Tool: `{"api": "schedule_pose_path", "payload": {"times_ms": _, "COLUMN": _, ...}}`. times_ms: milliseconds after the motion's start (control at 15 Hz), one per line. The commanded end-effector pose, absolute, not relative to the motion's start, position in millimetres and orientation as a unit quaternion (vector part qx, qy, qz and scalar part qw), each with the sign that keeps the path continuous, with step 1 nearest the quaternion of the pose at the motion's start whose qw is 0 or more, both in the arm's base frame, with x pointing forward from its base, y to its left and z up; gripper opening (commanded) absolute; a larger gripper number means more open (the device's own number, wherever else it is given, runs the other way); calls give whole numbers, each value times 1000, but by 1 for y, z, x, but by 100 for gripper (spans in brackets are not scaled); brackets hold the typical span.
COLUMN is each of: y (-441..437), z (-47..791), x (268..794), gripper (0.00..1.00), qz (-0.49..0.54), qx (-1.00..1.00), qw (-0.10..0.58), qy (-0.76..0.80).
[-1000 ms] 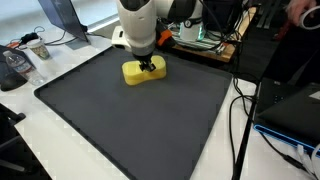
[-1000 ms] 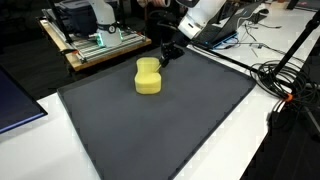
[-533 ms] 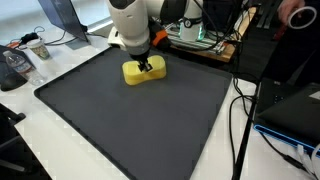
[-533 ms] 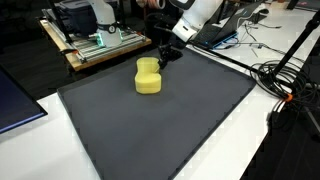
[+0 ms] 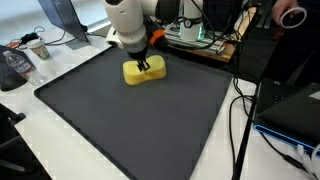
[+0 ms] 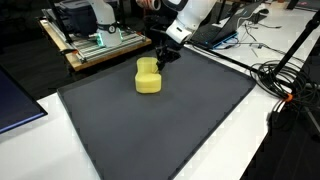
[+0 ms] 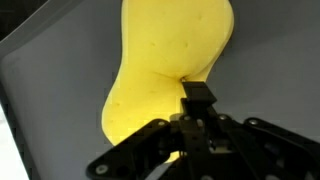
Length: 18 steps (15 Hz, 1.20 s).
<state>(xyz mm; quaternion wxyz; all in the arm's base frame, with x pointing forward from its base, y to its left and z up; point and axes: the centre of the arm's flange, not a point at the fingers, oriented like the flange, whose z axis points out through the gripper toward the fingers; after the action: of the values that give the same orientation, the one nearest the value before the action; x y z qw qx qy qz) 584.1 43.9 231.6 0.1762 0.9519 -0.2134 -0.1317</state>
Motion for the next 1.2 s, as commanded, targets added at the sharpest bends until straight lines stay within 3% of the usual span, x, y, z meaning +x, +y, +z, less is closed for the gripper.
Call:
{"api": "schedule_pose_path", "payload": {"times_ms": 0, "y": 19, "z": 192, "x": 554, "gripper": 3, "qz": -151, "qx": 949, "qw": 160, "qy": -225}}
{"api": "schedule_pose_path", "payload": {"times_ms": 1133, "y": 5, "z": 187, "x": 539, "gripper": 3, "qz": -136, "qx": 949, "qw": 115, "qy": -260}}
